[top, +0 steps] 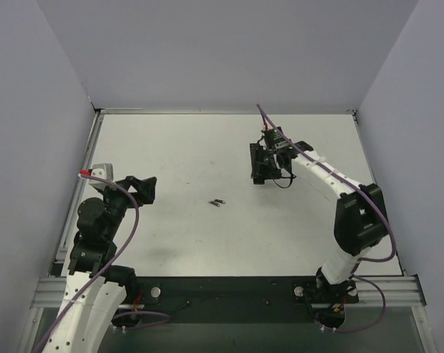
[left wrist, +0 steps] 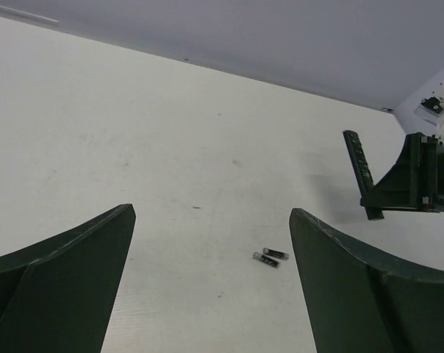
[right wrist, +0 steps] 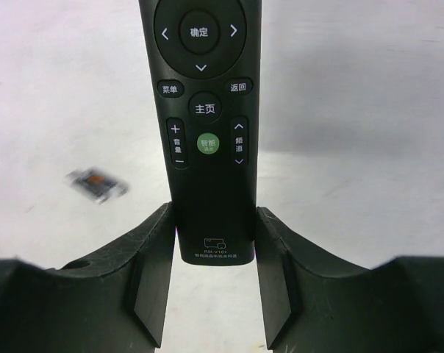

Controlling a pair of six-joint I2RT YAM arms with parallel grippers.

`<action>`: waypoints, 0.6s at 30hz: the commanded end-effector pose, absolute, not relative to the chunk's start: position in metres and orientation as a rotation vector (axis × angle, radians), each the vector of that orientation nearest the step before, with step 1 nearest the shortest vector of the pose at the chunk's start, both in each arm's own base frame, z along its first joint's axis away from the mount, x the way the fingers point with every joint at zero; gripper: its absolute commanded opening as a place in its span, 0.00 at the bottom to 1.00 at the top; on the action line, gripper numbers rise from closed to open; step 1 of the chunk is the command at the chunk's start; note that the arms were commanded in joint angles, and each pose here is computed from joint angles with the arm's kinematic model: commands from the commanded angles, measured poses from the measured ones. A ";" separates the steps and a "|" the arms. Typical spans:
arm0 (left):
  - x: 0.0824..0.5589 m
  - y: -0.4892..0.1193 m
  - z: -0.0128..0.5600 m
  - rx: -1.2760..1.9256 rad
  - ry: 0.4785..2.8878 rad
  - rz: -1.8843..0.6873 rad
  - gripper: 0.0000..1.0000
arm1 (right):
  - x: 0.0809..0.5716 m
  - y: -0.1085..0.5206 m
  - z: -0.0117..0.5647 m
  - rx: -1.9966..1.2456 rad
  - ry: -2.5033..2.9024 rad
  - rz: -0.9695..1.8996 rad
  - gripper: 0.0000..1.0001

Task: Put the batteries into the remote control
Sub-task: Pick up the remote control from the center of the board, then turn over the remote control.

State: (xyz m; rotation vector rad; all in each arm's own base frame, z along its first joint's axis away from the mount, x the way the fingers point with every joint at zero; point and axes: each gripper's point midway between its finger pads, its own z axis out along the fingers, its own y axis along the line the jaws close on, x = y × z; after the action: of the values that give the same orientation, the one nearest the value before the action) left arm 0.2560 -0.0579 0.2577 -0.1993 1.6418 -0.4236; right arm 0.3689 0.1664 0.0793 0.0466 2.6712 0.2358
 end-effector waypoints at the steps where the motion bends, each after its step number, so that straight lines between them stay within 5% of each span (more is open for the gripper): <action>1: 0.256 -0.110 0.295 -0.056 1.538 -0.750 0.97 | 0.339 0.222 0.145 -0.106 2.473 0.584 0.00; 18: 0.246 -0.215 0.301 0.182 1.420 -1.272 0.98 | 0.202 0.329 0.245 -0.633 1.871 1.364 0.00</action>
State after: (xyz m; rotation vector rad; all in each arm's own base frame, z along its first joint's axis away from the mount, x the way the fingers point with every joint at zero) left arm 0.2583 -0.1965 0.2621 0.0848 1.5826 -1.1656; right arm 0.2115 0.3104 0.1875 -0.5507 2.1422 1.1763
